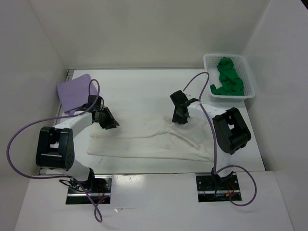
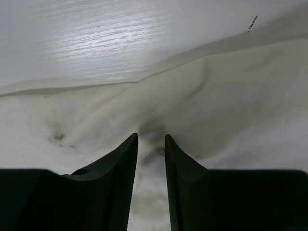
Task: Fold and stack the t-shirts
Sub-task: Fold the other side of the tshirt into a rectangle
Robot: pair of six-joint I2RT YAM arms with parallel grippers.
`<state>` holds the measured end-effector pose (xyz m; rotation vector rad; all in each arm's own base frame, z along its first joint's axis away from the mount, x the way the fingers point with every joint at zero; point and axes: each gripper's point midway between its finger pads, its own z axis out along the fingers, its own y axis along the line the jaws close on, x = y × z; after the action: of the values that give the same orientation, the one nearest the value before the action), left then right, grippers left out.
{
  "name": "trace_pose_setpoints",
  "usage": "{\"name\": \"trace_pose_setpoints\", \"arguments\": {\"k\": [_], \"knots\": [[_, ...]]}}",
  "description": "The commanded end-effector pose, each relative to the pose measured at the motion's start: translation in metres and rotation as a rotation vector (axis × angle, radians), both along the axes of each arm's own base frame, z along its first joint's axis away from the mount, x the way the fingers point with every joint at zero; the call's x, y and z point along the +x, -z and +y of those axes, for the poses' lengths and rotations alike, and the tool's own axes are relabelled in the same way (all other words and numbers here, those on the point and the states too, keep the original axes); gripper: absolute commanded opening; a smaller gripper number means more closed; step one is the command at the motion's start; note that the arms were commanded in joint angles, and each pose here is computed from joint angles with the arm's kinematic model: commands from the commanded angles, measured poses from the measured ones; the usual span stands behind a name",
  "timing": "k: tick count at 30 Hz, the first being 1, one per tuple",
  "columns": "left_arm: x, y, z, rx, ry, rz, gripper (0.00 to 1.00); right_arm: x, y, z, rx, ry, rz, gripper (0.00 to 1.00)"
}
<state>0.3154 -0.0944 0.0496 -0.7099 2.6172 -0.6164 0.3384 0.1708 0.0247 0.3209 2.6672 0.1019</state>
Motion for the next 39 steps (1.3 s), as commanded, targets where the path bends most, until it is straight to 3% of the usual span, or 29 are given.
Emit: {"name": "trace_pose_setpoints", "arguments": {"k": [1,4,5,9,19,27,29,31,33,37,39], "knots": [[0.005,-0.009,-0.004,-0.020,0.000,-0.040,0.31,0.002,-0.018,-0.002,-0.019,0.007,-0.025,0.33],[0.005,-0.009,-0.004,-0.020,0.000,-0.040,0.31,0.000,-0.024,-0.001,-0.011,0.003,-0.022,0.27],[0.006,-0.009,-0.005,-0.025,-0.008,-0.037,0.31,-0.001,-0.029,-0.002,-0.008,0.003,-0.028,0.17],[0.007,-0.011,-0.006,-0.033,-0.003,-0.046,0.31,-0.010,-0.036,-0.001,0.002,-0.039,-0.009,0.00],[0.008,-0.013,-0.006,-0.034,-0.003,-0.055,0.31,-0.083,-0.038,0.025,0.145,-0.229,0.167,0.00],[0.023,-0.032,-0.009,-0.050,-0.005,-0.103,0.31,-0.133,-0.043,0.077,0.253,-0.390,0.258,0.03],[0.029,-0.042,-0.011,-0.059,0.000,-0.123,0.31,-0.135,-0.052,0.083,0.287,-0.405,0.267,0.13],[0.036,-0.052,-0.011,-0.060,0.001,-0.144,0.31,-0.133,-0.065,0.089,0.323,-0.408,0.243,0.33],[0.036,-0.055,-0.013,-0.068,0.006,-0.144,0.31,-0.134,-0.078,0.093,0.345,-0.437,0.242,0.37],[0.041,-0.067,-0.016,-0.085,0.017,-0.174,0.31,-0.120,-0.081,0.077,0.312,-0.401,0.200,0.35],[0.041,-0.070,-0.023,-0.100,0.030,-0.183,0.31,-0.103,-0.081,0.069,0.328,-0.352,0.143,0.21]]}}
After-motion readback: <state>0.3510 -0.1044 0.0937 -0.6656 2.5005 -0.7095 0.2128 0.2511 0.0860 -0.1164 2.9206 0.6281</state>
